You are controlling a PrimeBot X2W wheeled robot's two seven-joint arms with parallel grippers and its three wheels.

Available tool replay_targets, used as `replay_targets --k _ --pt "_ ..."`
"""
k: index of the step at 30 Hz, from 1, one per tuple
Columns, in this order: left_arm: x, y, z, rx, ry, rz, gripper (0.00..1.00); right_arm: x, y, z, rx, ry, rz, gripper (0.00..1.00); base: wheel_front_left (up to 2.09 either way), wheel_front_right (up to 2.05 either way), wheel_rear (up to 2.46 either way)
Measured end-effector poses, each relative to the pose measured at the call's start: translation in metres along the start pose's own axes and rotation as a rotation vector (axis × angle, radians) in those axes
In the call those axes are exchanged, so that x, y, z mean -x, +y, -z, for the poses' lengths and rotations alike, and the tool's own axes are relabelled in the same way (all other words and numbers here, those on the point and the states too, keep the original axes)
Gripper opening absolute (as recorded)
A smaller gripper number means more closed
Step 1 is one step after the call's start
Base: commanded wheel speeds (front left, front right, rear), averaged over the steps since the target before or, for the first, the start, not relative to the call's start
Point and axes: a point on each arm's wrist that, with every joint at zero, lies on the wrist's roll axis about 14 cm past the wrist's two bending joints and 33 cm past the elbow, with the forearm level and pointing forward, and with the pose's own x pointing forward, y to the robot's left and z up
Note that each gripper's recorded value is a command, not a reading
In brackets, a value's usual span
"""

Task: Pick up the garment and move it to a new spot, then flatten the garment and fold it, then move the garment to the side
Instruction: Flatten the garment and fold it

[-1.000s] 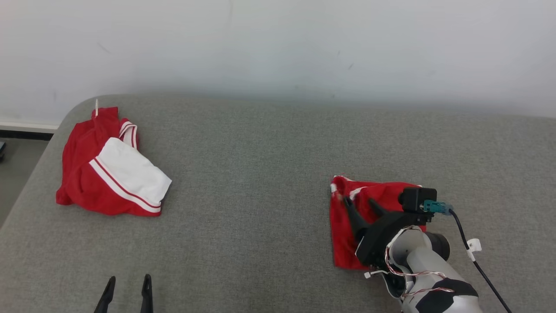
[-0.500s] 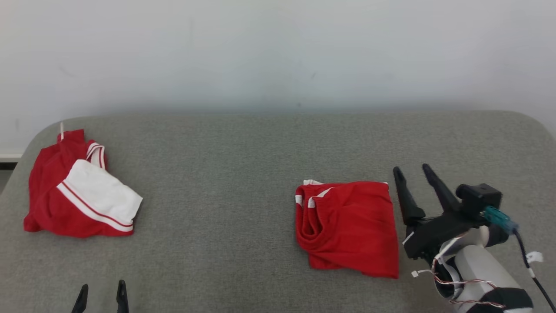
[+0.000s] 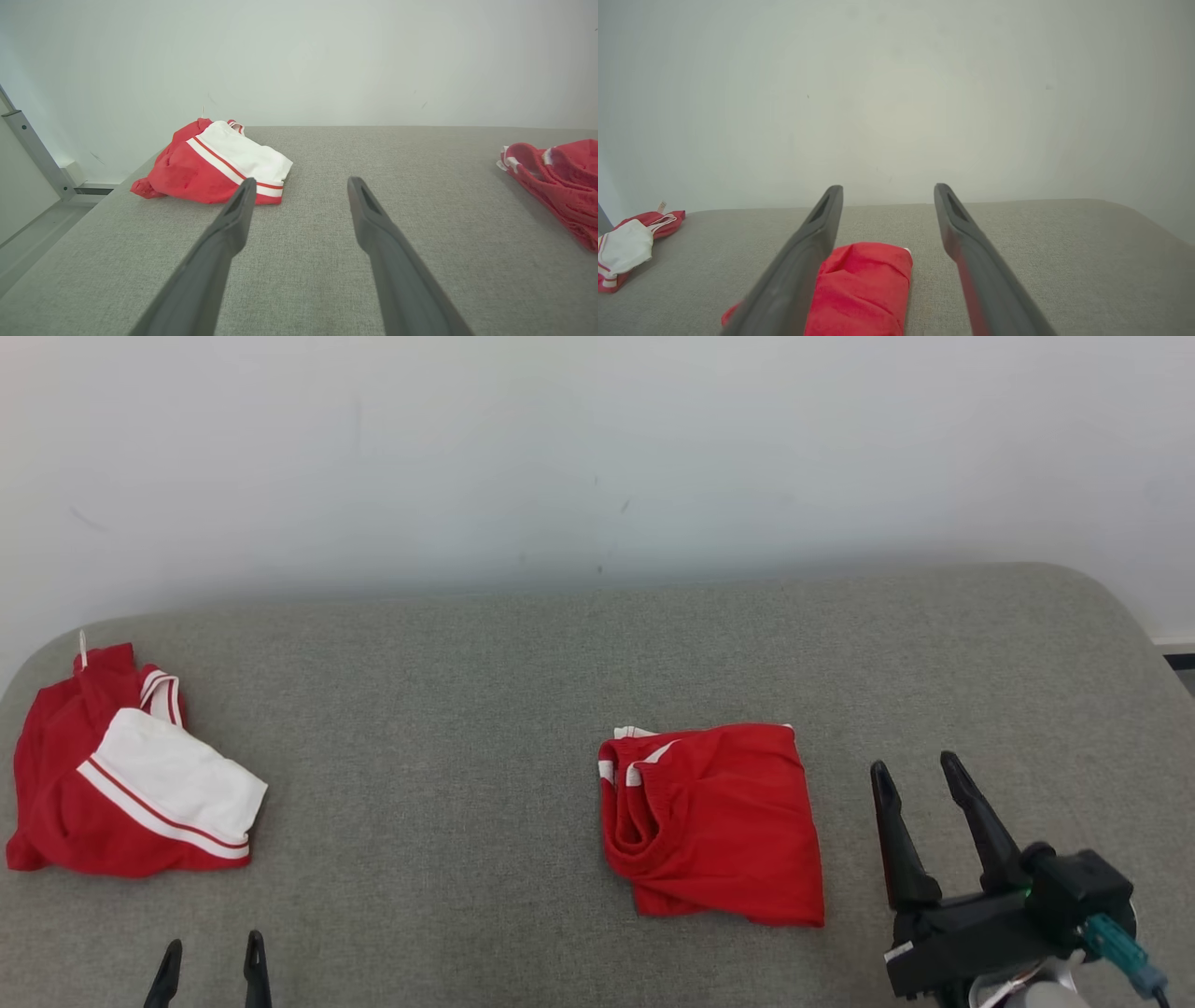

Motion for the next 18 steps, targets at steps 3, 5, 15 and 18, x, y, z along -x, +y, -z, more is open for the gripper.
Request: replay_targets --k 3,5,15,18 --pt "0.000 0.001 -0.002 0.000 -0.006 -0.003 1.00 0.010 0.002 0.009 -0.018 0.022 0.025 1.00 0.00 0.00 0.00" --pt "0.001 0.002 -0.003 0.001 -0.009 -0.006 1.00 0.016 0.003 0.016 -0.027 0.040 0.039 1.00 0.00 0.00 0.00" --pt "0.005 0.004 -0.003 -0.006 -0.010 -0.013 1.00 0.027 0.009 0.026 0.002 0.069 0.048 1.00 0.00 0.00 0.00" --pt "0.006 0.005 -0.004 -0.007 -0.012 -0.014 1.00 0.027 0.011 0.026 0.004 0.068 0.047 1.00 0.00 0.00 0.00"
